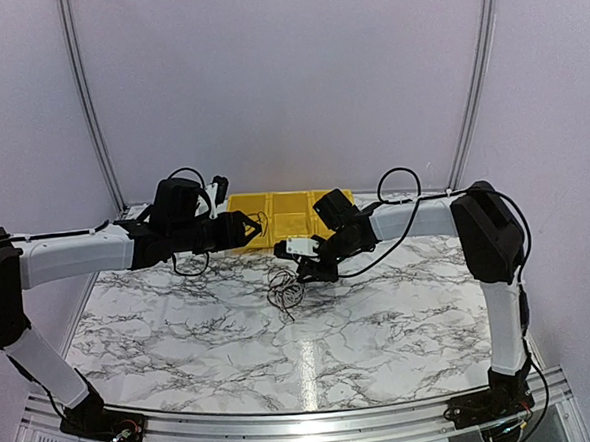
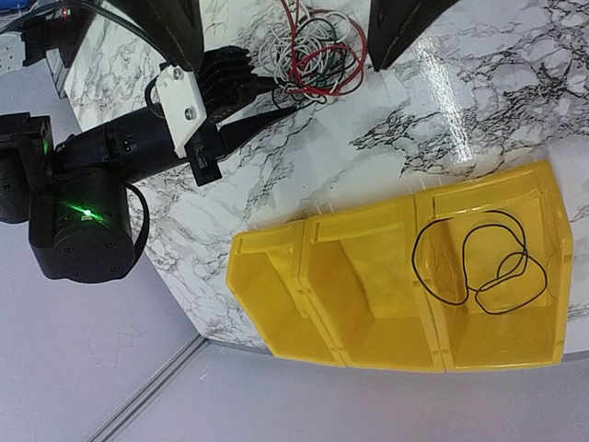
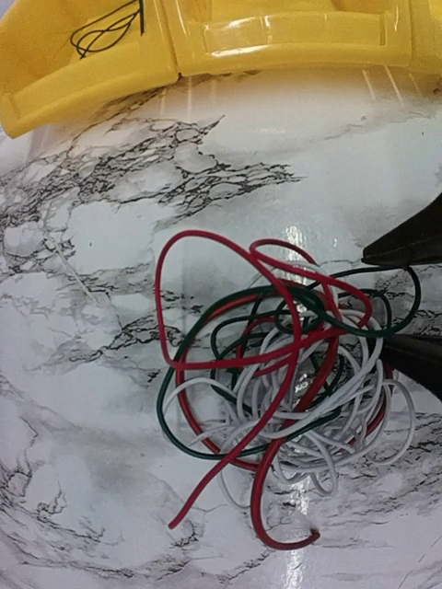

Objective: Untangle the cables

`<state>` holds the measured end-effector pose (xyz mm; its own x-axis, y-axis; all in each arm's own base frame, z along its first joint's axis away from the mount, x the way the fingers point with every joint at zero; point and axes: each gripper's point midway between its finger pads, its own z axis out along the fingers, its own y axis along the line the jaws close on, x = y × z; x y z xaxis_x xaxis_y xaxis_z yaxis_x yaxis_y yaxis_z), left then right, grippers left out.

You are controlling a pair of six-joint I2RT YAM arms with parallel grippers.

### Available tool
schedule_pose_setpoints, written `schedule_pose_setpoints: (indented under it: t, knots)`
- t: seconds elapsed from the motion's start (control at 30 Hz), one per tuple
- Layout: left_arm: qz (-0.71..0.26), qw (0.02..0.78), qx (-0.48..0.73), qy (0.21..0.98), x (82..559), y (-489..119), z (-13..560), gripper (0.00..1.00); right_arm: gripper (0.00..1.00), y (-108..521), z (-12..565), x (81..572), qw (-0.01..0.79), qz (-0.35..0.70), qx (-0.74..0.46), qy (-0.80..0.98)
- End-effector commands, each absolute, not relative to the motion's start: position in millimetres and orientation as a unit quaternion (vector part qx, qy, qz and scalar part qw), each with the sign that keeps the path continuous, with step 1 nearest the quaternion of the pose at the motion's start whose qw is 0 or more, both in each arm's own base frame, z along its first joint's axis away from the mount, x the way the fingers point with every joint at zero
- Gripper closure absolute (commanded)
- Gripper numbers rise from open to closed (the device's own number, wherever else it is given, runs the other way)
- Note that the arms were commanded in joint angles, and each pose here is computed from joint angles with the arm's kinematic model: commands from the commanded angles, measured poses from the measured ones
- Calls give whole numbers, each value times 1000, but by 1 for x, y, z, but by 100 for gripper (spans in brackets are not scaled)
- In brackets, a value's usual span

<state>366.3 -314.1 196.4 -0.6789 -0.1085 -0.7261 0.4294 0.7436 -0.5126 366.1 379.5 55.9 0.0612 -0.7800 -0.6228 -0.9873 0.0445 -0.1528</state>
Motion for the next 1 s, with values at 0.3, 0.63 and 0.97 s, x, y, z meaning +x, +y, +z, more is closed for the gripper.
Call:
schedule_pose_setpoints:
  t: [0.3,0.63,0.97]
  knots:
    - [-361,389,91,842,366,-314,203,38,98,371,94,368,304,155,-660,670]
    - [-385,367,90,842,343,-338,201,38,98,364,150,327,298,232,-626,683]
    - [-386,365,118,839,308,-381,164,42,99,360,146,314,288,249,-617,689]
